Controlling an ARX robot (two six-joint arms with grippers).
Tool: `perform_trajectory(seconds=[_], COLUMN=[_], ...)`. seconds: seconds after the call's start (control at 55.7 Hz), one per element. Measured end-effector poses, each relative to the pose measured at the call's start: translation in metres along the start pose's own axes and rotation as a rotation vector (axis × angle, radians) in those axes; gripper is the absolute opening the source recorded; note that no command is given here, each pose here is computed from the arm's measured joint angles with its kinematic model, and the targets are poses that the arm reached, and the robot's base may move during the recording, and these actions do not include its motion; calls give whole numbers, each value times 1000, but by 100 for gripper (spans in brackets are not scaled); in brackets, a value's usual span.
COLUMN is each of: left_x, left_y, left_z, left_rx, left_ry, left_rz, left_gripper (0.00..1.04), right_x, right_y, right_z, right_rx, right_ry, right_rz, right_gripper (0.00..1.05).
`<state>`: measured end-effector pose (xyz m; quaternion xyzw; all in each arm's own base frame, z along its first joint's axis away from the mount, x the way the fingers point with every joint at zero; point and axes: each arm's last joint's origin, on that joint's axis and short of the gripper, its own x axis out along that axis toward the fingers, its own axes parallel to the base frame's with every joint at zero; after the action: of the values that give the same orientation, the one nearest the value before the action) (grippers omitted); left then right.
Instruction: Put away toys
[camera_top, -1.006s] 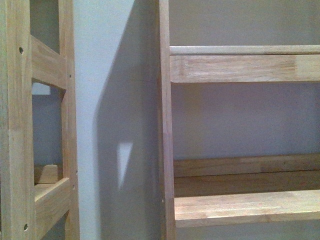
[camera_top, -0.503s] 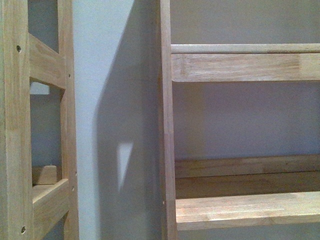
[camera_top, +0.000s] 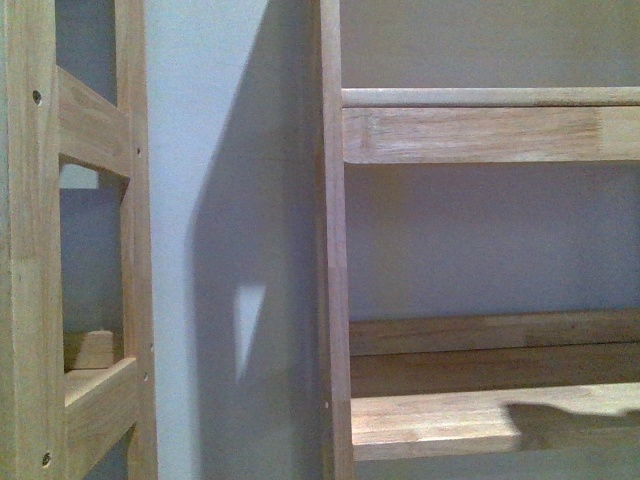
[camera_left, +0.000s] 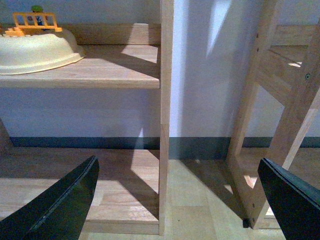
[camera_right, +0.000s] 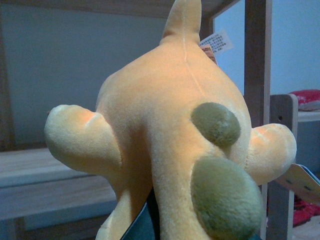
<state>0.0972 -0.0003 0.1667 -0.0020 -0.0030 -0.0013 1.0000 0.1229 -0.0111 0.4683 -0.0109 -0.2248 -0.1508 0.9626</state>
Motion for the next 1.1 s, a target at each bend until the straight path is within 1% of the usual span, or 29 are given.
perform_trajectory(seconds=[0.108, 0.216, 0.539, 0.629, 0.737, 0.844, 1.096], left_x=[0, 0, 0, 0, 0, 0, 0], left_y=[0, 0, 0, 0, 0, 0, 0], left_z=[0, 0, 0, 0, 0, 0, 0], left_rx=[0, 0, 0, 0, 0, 0, 0], left_ry=[0, 0, 0, 0, 0, 0, 0], left_rz=[0, 0, 0, 0, 0, 0, 0], left_gripper=[98, 98, 98, 98, 98, 98, 98], right_x=[35, 81, 159, 178, 205, 220, 248], right_y=[9, 22, 45, 54, 70, 85, 124], right_z=[3, -5, -22, -24, -24, -27, -47], right_rx=[4, 8, 55, 90, 171, 227, 352], right_ry=[-15, -13, 39, 47, 65, 96, 185], right_rz=[13, 39, 79, 93, 127, 150, 200], right_gripper=[6, 6, 6, 6, 6, 6, 6])
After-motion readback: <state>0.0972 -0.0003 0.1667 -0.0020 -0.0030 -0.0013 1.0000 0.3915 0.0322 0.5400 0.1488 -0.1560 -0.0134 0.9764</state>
